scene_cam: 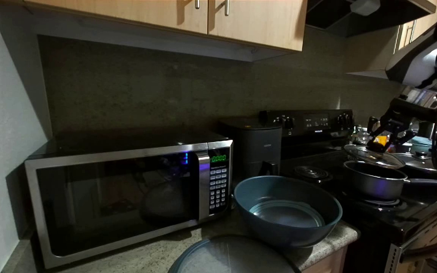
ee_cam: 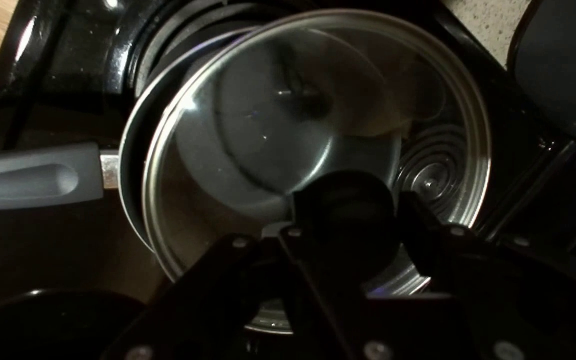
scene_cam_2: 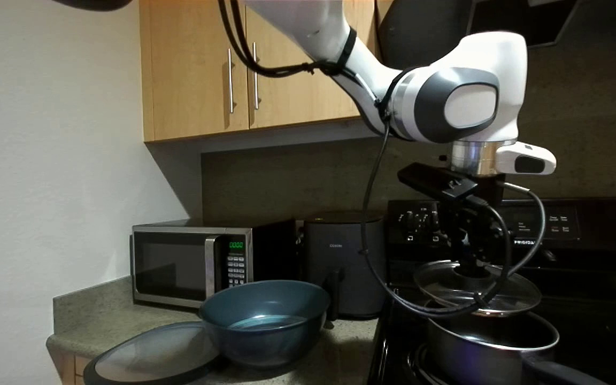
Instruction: Remove the lid from the bowl and put it on the pan
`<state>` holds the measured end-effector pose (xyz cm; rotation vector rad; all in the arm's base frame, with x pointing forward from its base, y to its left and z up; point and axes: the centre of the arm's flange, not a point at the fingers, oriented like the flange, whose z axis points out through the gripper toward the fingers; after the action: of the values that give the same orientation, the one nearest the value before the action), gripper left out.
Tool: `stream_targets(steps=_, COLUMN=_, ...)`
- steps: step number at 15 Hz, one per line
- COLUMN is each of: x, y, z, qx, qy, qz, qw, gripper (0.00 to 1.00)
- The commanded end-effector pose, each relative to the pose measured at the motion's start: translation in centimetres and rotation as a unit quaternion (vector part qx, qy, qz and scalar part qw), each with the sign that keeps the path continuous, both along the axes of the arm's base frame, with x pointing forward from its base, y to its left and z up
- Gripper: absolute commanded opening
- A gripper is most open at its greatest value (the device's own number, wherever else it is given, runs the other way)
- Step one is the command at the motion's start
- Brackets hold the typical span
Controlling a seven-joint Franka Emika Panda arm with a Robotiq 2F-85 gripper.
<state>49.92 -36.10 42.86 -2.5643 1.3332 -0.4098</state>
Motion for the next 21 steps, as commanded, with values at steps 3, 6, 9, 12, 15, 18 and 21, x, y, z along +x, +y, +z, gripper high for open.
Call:
stream_targets(steps=3, x=0.5, y=-3.4, z=-0.2, qx=0.021, qy=0.009, qz=-0.038, qw=0.999, gripper=0.22)
stream_targets(steps=6, x=1.3, y=-4.1, z=-1.3, qx=0.026, qy=0.022, qz=-0.052, qw=0.9981, gripper=0.22)
stream_targets(steps=9, x=2.5, y=-3.8, z=-2.4, qx=0.023, qy=0.032, qz=-0.049, qw=0.998, gripper=0.22)
stream_targets(steps=12, x=3.8, y=-2.8, z=-3.2, qx=0.016, qy=0.038, qz=-0.031, qw=0.9987, gripper=0.22)
stream_targets(steps=15, x=4.9, y=-1.7, z=-3.6, qx=0.011, qy=0.042, qz=-0.016, qw=0.9989, gripper=0.22)
stream_targets(steps=18, x=5.5, y=-0.6, z=-3.6, qx=0.006, qy=0.045, qz=-0.005, qw=0.9989, gripper=0.22)
stream_targets(steps=21, x=5.6, y=0.2, z=-3.9, qx=-0.003, qy=0.064, qz=-0.003, qw=0.9979, gripper=0.22)
